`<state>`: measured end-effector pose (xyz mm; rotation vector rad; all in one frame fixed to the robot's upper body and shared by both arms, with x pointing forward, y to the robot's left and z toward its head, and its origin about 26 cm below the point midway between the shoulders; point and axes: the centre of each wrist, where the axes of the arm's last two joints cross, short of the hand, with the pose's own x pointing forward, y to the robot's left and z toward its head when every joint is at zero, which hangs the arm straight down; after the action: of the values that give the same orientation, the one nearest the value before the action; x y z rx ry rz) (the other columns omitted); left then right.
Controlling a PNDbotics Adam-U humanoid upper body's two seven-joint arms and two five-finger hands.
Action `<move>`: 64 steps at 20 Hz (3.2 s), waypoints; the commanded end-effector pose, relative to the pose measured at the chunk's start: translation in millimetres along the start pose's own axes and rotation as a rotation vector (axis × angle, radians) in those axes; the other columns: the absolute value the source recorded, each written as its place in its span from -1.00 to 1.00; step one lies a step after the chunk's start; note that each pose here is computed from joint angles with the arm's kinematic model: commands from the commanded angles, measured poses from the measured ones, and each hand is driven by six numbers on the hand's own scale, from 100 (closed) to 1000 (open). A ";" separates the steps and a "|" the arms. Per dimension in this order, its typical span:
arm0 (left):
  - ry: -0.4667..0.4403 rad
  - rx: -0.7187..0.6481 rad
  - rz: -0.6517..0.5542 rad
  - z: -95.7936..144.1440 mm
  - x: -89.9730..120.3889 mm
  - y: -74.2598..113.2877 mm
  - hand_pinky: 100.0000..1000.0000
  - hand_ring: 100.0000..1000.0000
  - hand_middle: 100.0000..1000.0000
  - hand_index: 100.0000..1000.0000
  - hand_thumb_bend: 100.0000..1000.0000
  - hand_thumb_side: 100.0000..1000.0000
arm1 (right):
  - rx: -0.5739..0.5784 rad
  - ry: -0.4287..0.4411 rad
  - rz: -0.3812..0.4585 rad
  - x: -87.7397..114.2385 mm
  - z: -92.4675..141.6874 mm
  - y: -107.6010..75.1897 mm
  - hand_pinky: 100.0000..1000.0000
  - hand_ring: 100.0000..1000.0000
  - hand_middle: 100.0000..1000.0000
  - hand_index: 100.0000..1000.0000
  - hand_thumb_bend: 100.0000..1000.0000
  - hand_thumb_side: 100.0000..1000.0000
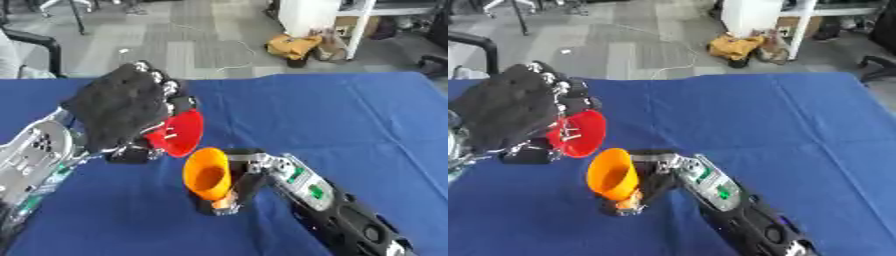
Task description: Pour the contents of one cup into another cup.
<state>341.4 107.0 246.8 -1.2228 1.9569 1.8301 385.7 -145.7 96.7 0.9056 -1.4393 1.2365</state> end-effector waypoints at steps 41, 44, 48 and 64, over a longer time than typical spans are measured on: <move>-0.104 -0.052 -0.131 -9.0 4.2 3.7 -0.56 -0.53 -0.56 0.32 -0.13 -1.00 | -0.002 -0.007 -0.025 3.8 3.6 -6.6 -0.50 -0.04 -0.62 -0.19 -0.98 -1.00; -0.106 -0.053 -0.136 -9.2 4.2 3.8 -0.56 -0.53 -0.56 0.32 -0.13 -1.00 | -0.002 -0.007 -0.025 3.7 3.7 -6.8 -0.50 -0.04 -0.62 -0.19 -0.98 -1.00; -0.109 -0.053 -0.144 -9.5 4.2 4.9 -0.56 -0.53 -0.56 0.31 -0.12 -1.00 | -0.001 -0.006 -0.026 3.4 3.8 -6.9 -0.50 -0.03 -0.62 -0.19 -0.98 -1.00; -0.145 -0.061 -0.208 -11.9 6.8 13.4 -0.54 -0.53 -0.56 0.32 -0.08 -1.00 | 0.001 -0.005 -0.034 1.6 3.8 -6.5 -0.50 -0.03 -0.62 -0.19 -0.98 -1.00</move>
<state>336.0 93.2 243.5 -1.2034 1.6599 1.8722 388.4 -150.5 91.5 0.9283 -1.4004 1.2043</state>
